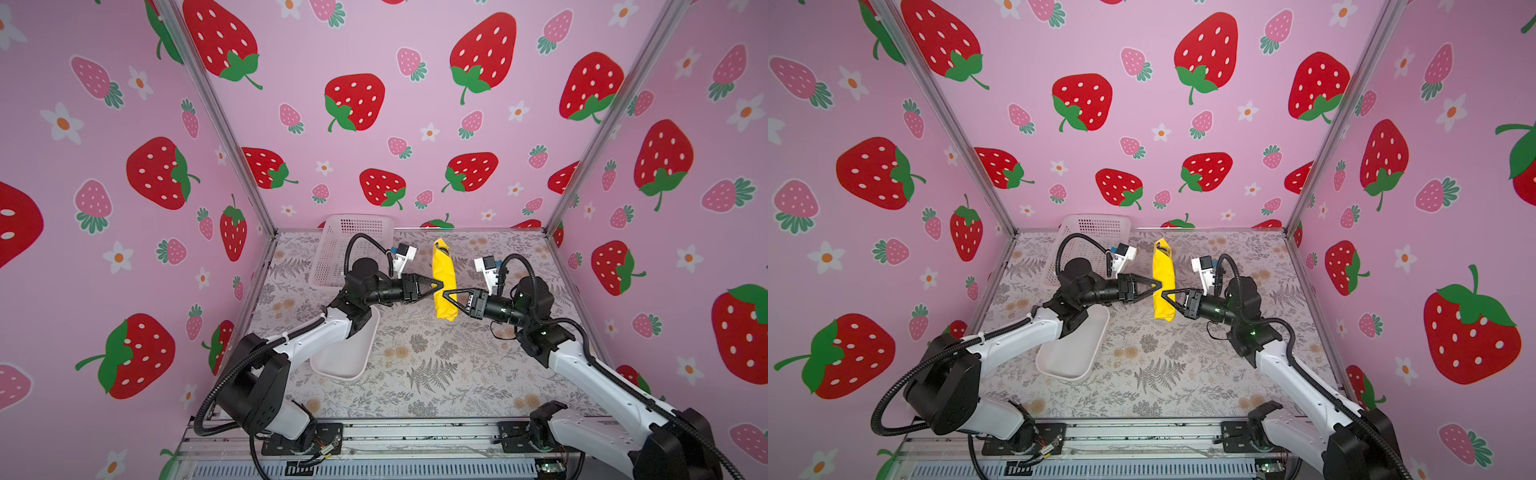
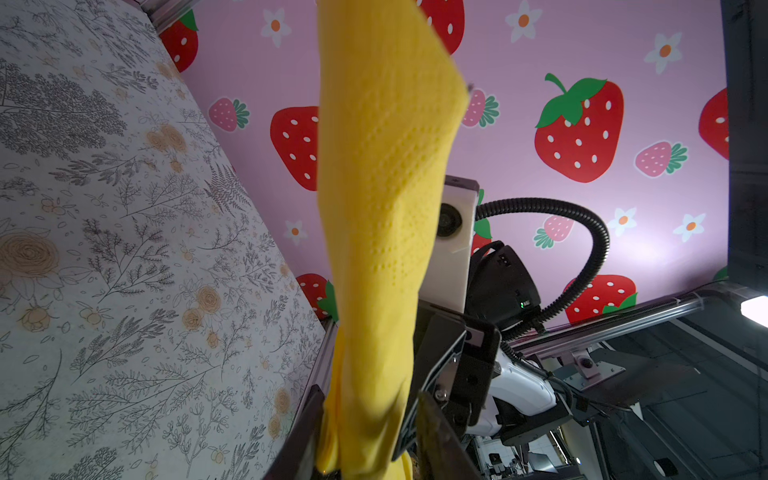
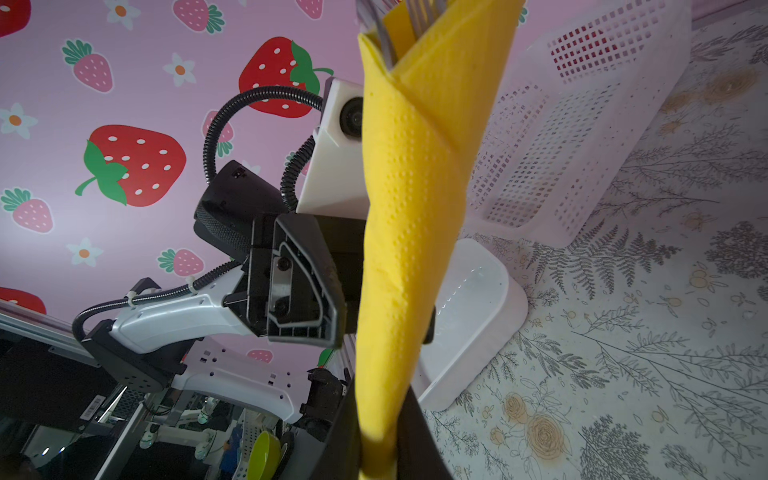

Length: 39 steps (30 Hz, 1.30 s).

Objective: Place the utensils on the paper napkin and roll it up
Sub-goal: 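Hold the rolled bundle upright between the left and right grippers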

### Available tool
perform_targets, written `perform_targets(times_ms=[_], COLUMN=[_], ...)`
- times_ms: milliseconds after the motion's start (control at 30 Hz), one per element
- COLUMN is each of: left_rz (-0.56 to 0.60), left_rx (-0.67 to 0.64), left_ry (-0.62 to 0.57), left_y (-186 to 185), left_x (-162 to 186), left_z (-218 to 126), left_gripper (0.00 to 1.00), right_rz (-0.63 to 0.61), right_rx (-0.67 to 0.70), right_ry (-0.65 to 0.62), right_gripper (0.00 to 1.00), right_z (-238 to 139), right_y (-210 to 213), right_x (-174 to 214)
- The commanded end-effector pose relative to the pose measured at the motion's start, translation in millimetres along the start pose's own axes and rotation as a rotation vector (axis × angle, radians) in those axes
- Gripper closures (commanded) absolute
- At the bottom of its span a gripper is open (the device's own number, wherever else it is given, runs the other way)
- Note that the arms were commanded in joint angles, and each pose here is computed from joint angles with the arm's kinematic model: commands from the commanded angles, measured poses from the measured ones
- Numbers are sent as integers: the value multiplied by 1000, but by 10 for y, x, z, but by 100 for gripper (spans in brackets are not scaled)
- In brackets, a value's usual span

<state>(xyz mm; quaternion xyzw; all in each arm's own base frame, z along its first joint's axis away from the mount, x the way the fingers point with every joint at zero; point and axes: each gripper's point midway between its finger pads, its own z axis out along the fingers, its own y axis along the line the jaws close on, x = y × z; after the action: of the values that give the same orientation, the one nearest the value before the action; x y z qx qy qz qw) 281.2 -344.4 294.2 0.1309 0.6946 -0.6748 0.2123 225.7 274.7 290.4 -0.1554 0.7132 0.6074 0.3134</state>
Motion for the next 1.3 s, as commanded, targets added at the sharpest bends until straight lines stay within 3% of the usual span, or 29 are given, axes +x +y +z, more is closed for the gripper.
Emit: perform_targets(times_ms=[0,367,733,967,1267], left_rz=[43,37,33,46,75], left_rx=[30,18,8,29,96], left_ry=[4,5,-18,-25,-25], left_y=[-141,-119,-90,-144,-311], left_x=[-42,-30,-61,-72,-76], left_z=[53,67,65,55,37], left_gripper=[62,65,83,88,90], right_rz=[-84,-80,-96,-98,-103], right_rx=[-24,-4,7,6,-36], right_ry=[-34,-22,-15,-19,-22], right_gripper=[85,84,79,76,65], right_z=[-30,-23,-41,-49,-68], right_y=[202,158,171,182,255], right_x=[-130,-100,-84,-89,-98])
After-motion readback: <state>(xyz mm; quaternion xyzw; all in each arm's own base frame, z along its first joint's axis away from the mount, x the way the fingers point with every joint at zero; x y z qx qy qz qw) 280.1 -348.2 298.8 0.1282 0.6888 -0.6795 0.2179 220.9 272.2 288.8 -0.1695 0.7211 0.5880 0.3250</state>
